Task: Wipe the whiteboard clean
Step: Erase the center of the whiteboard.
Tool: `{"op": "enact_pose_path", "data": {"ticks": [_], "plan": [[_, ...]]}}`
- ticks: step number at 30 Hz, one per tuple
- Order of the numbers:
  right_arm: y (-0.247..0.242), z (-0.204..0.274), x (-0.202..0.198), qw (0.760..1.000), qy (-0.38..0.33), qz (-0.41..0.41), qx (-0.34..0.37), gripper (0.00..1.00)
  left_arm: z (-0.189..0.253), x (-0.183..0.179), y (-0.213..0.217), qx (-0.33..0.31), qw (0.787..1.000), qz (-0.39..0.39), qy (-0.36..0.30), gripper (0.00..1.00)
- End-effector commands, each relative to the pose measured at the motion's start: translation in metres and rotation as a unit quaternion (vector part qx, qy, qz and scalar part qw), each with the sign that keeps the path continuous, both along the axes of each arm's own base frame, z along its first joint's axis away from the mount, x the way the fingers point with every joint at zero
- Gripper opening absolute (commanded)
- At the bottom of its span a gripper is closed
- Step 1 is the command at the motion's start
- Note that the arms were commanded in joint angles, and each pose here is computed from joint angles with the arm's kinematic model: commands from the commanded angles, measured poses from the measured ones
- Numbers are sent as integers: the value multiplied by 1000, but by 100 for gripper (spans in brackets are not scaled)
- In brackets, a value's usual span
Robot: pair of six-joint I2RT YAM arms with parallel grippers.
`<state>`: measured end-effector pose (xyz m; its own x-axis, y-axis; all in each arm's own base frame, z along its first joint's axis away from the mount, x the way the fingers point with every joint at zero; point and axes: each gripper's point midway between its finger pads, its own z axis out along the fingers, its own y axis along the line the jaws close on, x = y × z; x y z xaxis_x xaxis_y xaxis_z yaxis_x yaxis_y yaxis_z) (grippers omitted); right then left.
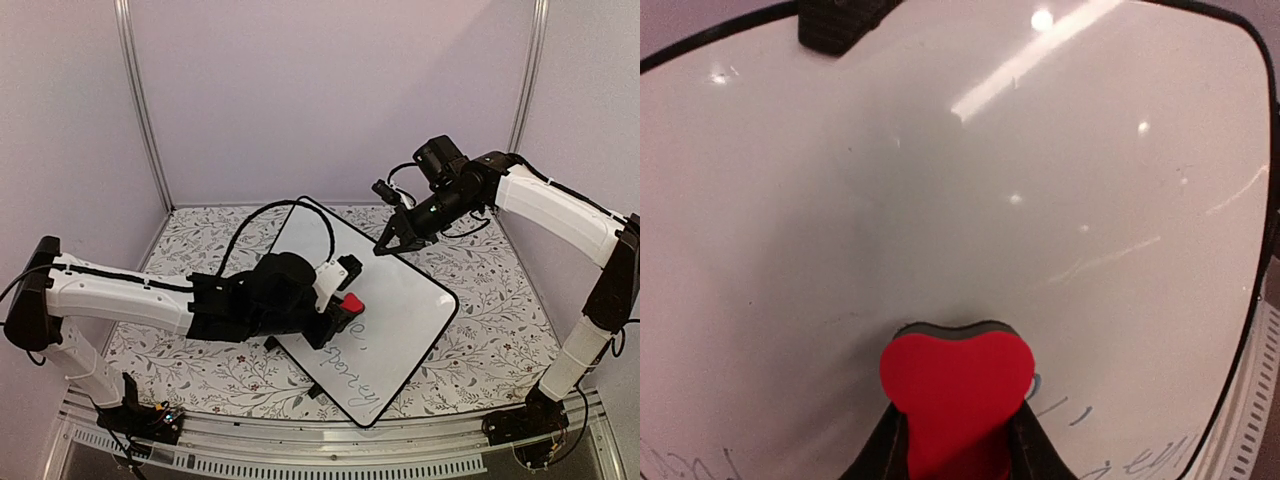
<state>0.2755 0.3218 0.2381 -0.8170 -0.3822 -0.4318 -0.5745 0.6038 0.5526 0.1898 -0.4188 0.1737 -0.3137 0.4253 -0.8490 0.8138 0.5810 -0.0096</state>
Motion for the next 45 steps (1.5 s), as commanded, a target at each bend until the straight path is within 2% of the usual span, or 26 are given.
{"op": "enact_pose_path", "data": {"ticks": [1, 17, 36, 40, 45], "plan": [[9, 0, -7, 1000, -3, 23, 2, 0, -16, -7, -15, 28, 999, -25, -3, 0], [10, -1, -7, 1000, -1, 24, 3, 0, -65, -20, -1, 72, 996, -24, 40, 0], [10, -1, -8, 1000, -1, 25, 4, 0, -125, -45, 49, 106, 989, 2, 107, 0], [11, -2, -7, 1000, 1, 24, 3, 0, -118, -44, 52, 99, 990, 7, 100, 0], [11, -3, -7, 1000, 2, 25, 2, 0, -81, -33, 40, 69, 996, 8, 57, 0]]}}
